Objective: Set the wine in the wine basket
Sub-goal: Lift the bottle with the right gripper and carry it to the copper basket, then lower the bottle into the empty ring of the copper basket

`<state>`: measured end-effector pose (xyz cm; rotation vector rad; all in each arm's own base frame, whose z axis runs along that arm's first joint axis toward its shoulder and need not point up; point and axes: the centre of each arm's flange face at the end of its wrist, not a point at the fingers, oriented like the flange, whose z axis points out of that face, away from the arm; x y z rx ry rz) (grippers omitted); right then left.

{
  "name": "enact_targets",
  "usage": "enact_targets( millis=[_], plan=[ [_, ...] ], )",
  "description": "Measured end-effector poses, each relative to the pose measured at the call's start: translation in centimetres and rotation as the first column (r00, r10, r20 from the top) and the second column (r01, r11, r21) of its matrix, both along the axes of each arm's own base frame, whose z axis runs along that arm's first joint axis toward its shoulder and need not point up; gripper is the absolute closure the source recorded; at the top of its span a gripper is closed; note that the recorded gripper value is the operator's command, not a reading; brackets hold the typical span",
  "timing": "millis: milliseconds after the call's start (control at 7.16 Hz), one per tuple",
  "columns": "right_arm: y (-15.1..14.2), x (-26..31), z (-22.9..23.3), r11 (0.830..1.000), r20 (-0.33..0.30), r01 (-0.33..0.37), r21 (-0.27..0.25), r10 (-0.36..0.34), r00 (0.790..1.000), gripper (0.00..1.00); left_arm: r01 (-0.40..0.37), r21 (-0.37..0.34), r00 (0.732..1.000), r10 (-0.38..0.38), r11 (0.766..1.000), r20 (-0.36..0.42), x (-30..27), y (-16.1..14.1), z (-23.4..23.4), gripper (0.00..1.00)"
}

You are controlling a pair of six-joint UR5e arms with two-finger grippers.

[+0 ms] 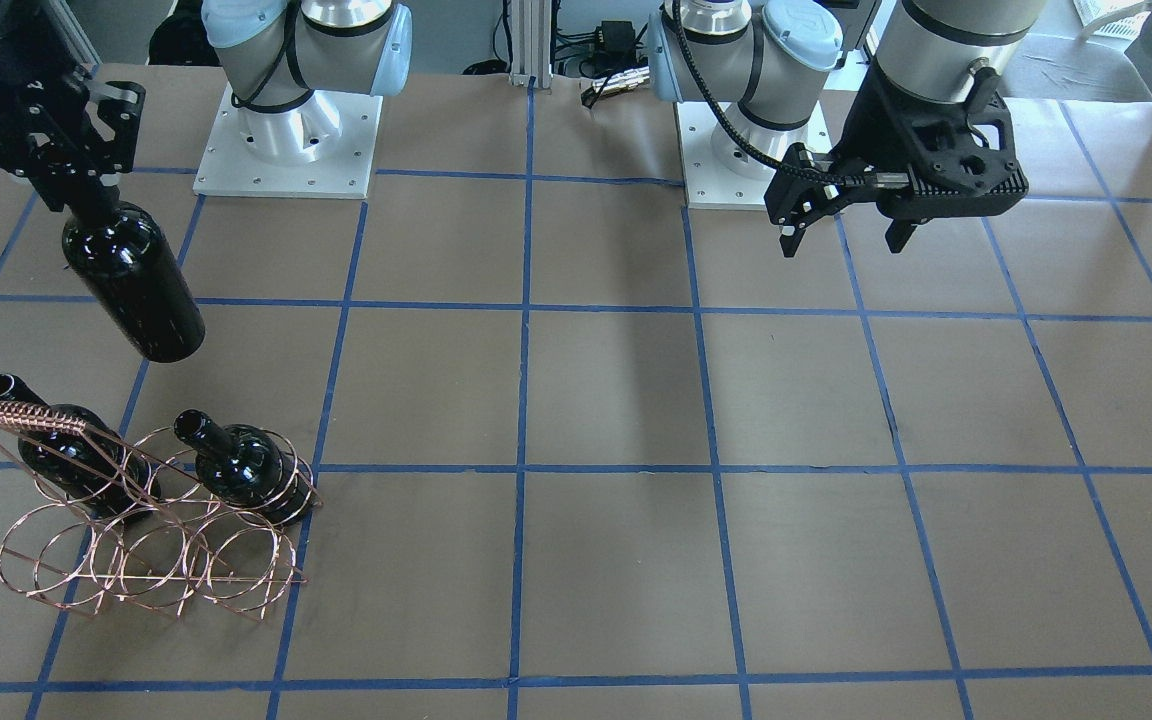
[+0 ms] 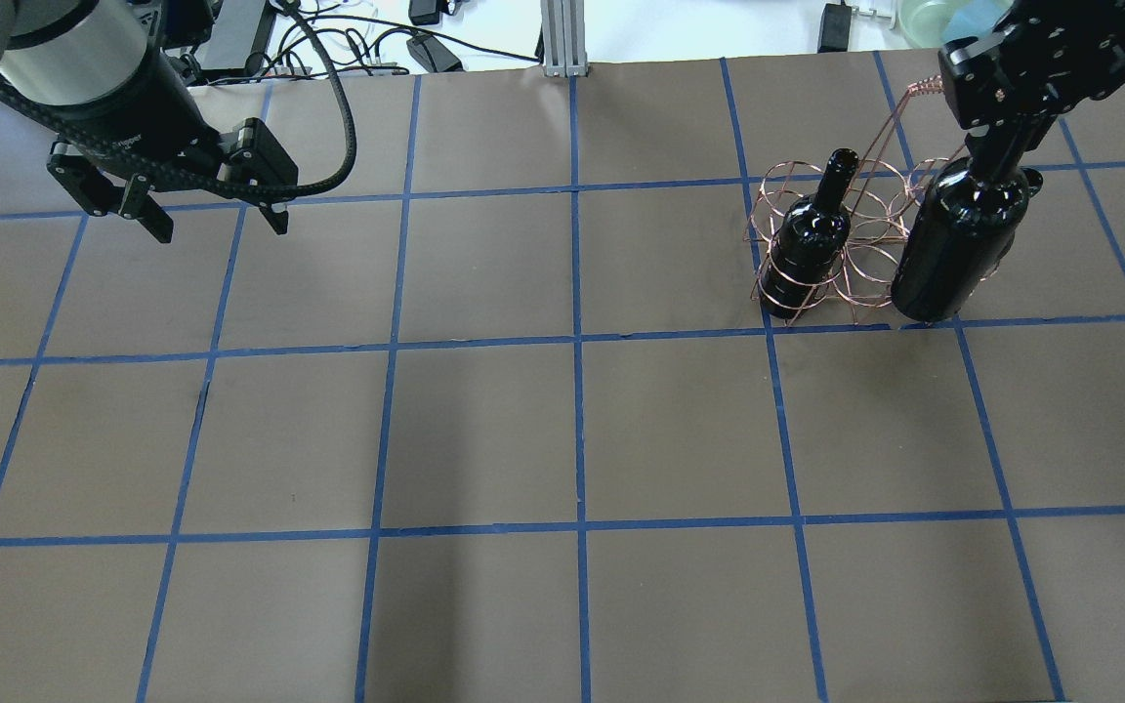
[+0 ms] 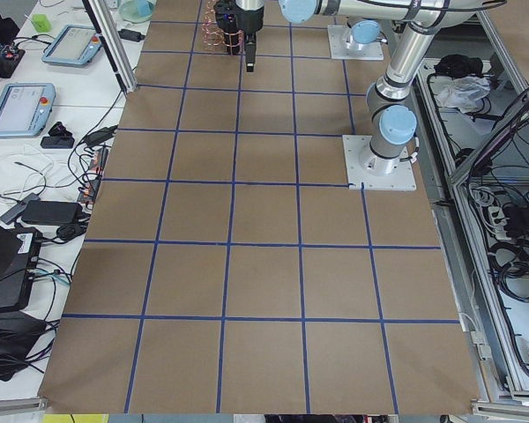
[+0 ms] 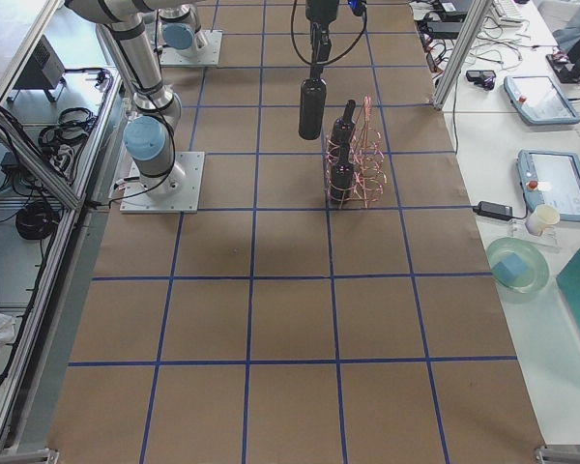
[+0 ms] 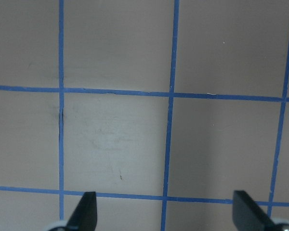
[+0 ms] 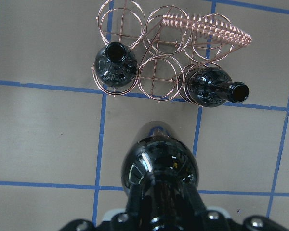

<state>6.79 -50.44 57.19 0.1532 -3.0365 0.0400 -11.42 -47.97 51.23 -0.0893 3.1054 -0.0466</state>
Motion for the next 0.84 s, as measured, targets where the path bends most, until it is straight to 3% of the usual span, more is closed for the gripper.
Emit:
enact_targets(
  millis=[559,838],
  plan=[
    [-3.8,-2.5,-2.6,0.995,0.017,-0.032,-0.096,0.034,0.999,1.0,0.017,0.015,1.0,-0.017,1.0,-0.001,0.0,1.3,-0.7,0.0],
    [-5.4,-2.7,-3.7,0.993,0.036,-0.043,-0.108,0.048,0.998,1.0,0.022,0.018,1.0,-0.022,1.0,0.0,0.1,1.4,-0.7,0.0]
  ],
)
